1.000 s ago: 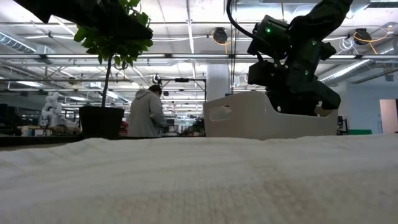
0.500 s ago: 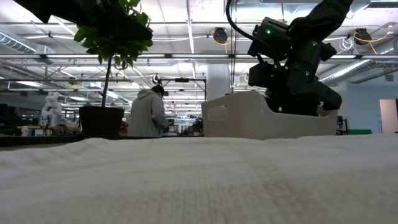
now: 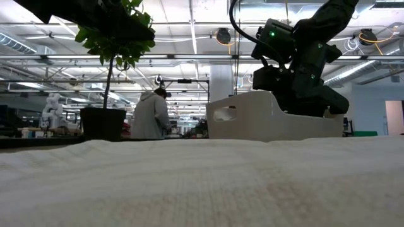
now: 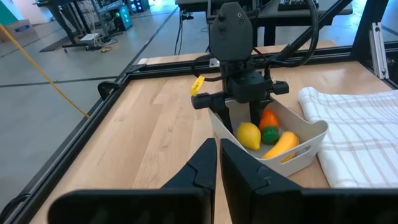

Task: Pick and placing Produce into tupperware
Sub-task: Adjust the yellow lemon in the gray bin

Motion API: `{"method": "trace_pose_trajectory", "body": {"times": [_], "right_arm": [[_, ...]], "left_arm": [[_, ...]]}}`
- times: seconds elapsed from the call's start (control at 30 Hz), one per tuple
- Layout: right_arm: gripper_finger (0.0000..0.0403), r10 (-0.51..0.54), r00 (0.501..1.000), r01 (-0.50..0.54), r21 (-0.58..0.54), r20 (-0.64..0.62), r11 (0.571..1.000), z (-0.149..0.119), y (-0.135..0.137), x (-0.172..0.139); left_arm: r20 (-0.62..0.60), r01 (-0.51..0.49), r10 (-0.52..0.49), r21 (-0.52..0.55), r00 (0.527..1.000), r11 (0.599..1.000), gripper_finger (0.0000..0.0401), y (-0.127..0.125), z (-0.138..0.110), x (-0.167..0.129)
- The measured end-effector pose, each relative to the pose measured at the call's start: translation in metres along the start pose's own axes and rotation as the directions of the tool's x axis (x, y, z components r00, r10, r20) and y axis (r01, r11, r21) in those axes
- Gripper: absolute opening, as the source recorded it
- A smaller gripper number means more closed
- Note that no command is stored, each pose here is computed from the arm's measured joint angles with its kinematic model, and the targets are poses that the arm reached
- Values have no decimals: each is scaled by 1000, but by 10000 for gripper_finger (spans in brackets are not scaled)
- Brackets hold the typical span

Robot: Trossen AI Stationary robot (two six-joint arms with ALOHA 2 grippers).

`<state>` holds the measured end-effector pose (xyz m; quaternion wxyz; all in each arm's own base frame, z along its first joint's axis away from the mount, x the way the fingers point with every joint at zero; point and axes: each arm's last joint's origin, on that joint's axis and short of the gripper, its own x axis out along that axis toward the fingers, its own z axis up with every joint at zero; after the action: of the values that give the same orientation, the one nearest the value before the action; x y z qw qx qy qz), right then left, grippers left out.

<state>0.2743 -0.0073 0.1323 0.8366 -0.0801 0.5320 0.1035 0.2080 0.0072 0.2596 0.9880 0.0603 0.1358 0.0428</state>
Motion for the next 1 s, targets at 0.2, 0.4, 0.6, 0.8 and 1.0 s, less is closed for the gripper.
{"method": "trace_pose_trajectory", "body": {"times": [0.2, 0.4, 0.6, 0.8, 1.0], "right_arm": [[222, -18, 1000, 18, -3, 9, 1000, 1, 0, -6], [222, -66, 997, 66, -3, 29, 998, 3, -1, -15], [222, -68, 997, 67, 9, 37, 998, 4, -1, -15], [222, -71, 996, 70, 8, 47, 997, 6, -1, -16], [222, -80, 994, 80, 8, 80, 997, 19, -4, -25]], "left_arm": [[0, 0, 0, -7, 1000, 1000, 26, 0, 0, 0], [0, 0, 0, -12, 1000, 1000, 26, 0, 0, 0], [0, 0, 0, -14, 1000, 1000, 26, 0, 0, 0], [0, 0, 0, -16, 1000, 1000, 26, 0, 0, 0], [0, 0, 0, -16, 1000, 1000, 26, 0, 0, 0]]}}
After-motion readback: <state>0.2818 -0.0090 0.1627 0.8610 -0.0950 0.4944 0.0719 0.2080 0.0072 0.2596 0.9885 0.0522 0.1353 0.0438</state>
